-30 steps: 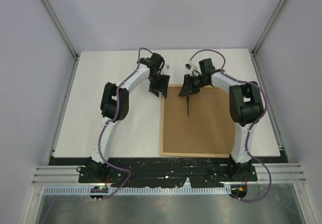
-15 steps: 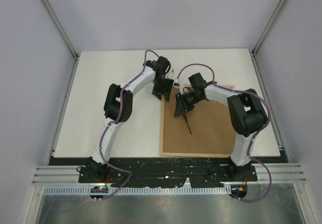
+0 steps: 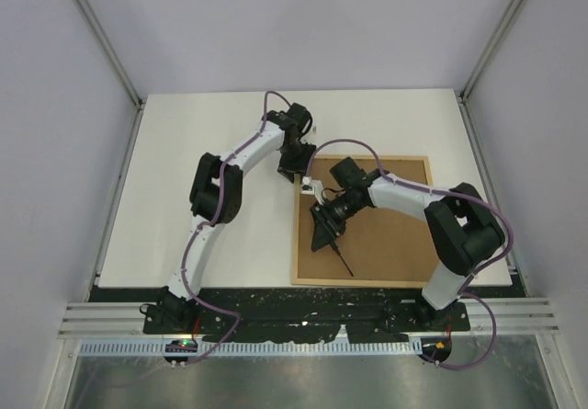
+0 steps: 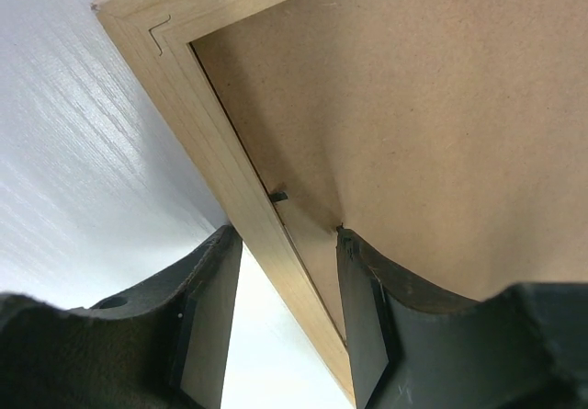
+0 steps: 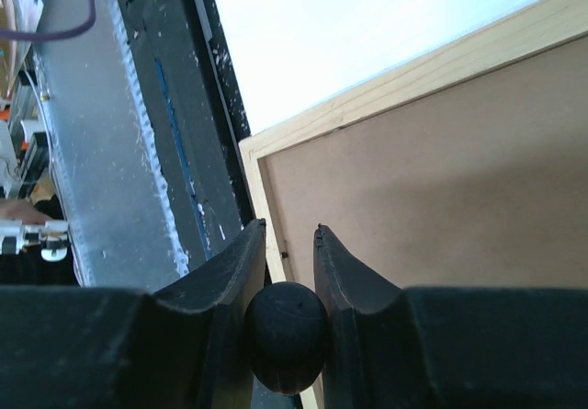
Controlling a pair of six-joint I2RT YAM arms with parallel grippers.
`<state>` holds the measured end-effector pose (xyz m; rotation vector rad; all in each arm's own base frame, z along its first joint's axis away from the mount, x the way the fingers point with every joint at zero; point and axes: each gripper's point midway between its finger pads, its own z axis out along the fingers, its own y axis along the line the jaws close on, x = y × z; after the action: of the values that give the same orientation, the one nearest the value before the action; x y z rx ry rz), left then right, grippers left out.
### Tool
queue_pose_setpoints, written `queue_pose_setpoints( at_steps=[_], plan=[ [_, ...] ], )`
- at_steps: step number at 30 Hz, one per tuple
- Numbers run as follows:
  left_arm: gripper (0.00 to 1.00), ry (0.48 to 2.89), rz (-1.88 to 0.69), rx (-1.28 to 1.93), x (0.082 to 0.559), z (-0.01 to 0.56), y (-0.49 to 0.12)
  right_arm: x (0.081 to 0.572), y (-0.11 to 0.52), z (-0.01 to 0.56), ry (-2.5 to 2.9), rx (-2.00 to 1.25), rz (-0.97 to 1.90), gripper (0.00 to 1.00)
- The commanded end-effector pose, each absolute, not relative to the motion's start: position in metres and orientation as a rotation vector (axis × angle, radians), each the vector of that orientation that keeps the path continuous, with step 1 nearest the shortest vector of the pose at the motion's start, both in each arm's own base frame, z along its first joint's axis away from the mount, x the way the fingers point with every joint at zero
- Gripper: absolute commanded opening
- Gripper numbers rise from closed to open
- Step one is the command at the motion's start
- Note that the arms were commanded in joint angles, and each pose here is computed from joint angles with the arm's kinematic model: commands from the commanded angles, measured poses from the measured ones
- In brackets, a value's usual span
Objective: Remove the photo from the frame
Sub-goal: Adjust the photo frame at the center of the board.
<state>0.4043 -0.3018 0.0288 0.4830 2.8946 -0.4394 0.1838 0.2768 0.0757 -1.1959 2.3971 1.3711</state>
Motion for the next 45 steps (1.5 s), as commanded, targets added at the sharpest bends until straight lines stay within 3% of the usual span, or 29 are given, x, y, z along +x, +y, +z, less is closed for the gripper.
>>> queue_pose_setpoints(
  at_steps=[1,11,21,34,37,45],
  plan=[
    [0.51,2.866,-0.376,0.453,0.409,0.042,-0.294,0.164,0.276,0.071,2.370,-1.276,1.408,0.08],
    [0.51,2.898,-0.380,0.453,0.401,0.037,-0.291,0.163,0.275,0.024,2.561,-1.492,1.016,0.08],
    [0.51,2.899,-0.382,0.442,0.400,0.040,-0.286,0.100,0.274,0.031,2.506,-1.850,1.171,0.08],
    [0.52,2.909,-0.371,0.435,0.398,0.040,-0.279,0.073,0.273,0.035,2.450,-2.011,1.326,0.08],
    [0.52,2.916,-0.379,0.432,0.397,0.037,-0.281,0.092,0.282,0.052,2.383,-1.958,1.301,0.08],
    [0.53,2.918,-0.379,0.418,0.400,0.033,-0.284,0.208,0.255,0.127,2.257,-1.500,1.305,0.08]
  ],
)
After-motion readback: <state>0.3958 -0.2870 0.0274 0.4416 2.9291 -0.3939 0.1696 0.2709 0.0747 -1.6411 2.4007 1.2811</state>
